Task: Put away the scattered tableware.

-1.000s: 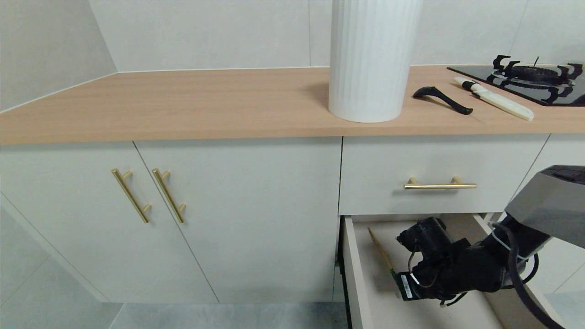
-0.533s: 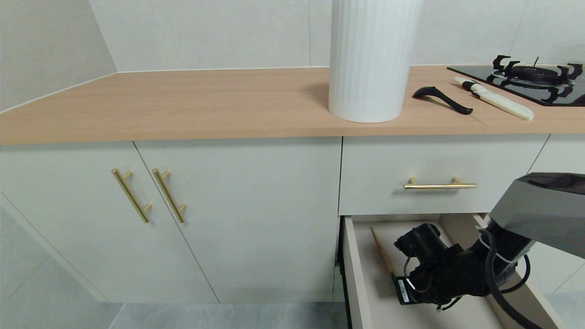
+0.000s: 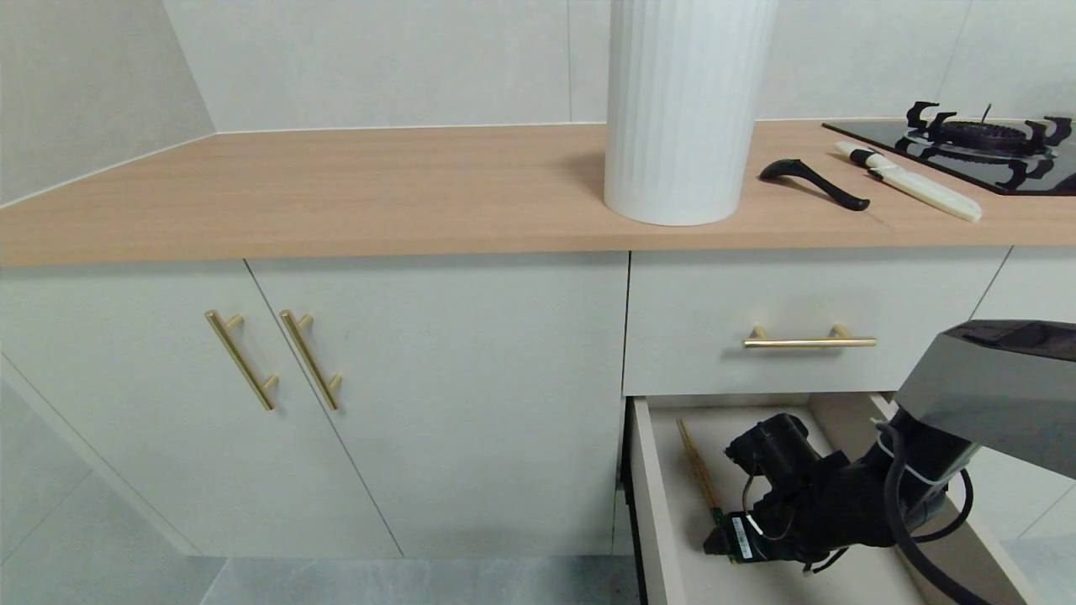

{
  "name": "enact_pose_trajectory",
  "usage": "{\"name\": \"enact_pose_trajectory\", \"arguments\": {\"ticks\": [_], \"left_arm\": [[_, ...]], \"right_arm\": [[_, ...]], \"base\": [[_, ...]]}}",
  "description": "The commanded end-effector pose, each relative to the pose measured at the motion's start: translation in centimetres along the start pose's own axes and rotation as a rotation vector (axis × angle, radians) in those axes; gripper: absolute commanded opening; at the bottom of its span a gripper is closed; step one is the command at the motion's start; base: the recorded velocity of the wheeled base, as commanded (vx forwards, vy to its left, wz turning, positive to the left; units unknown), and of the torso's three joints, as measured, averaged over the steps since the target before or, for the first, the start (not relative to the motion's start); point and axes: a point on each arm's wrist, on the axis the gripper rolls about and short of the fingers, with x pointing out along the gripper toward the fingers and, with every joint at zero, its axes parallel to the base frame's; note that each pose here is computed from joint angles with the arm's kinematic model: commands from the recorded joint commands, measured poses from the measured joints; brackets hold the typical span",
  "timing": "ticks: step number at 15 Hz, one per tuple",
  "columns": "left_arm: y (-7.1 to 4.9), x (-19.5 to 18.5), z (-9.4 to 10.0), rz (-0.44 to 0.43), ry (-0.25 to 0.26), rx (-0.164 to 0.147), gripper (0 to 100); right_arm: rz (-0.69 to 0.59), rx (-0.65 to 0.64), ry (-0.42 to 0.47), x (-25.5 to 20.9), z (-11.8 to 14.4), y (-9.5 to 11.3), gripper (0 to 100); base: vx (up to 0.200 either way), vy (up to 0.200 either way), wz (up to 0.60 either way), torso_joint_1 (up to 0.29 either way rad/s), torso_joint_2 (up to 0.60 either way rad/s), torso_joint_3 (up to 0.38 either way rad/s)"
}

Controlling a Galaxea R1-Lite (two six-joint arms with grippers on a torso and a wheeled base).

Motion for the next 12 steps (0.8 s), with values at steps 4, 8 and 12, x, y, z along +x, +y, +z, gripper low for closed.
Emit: {"name": "enact_pose_trajectory", "arguments": {"ticks": [4, 8, 12], "left_arm": [[0.0, 0.0, 0.0, 0.001, 0.0, 0.0, 100], [0.0, 0.0, 0.0, 0.001, 0.0, 0.0, 100], [0.0, 0.0, 0.0, 0.001, 0.0, 0.0, 100]], "right_arm": [[0.012, 0.001, -0.044, -1.8, 0.6, 0.1, 100], [0.058, -0.002, -0.226, -8.9, 1.4, 0.0, 100], [0.068, -0.005, -0.459, -16.6, 2.0, -0.5, 100]], "base": [[0.0, 0.0, 0.0, 0.0, 0.0, 0.0], [0.0, 0.0, 0.0, 0.0, 0.0, 0.0], [0.0, 0.0, 0.0, 0.0, 0.0, 0.0]]}}
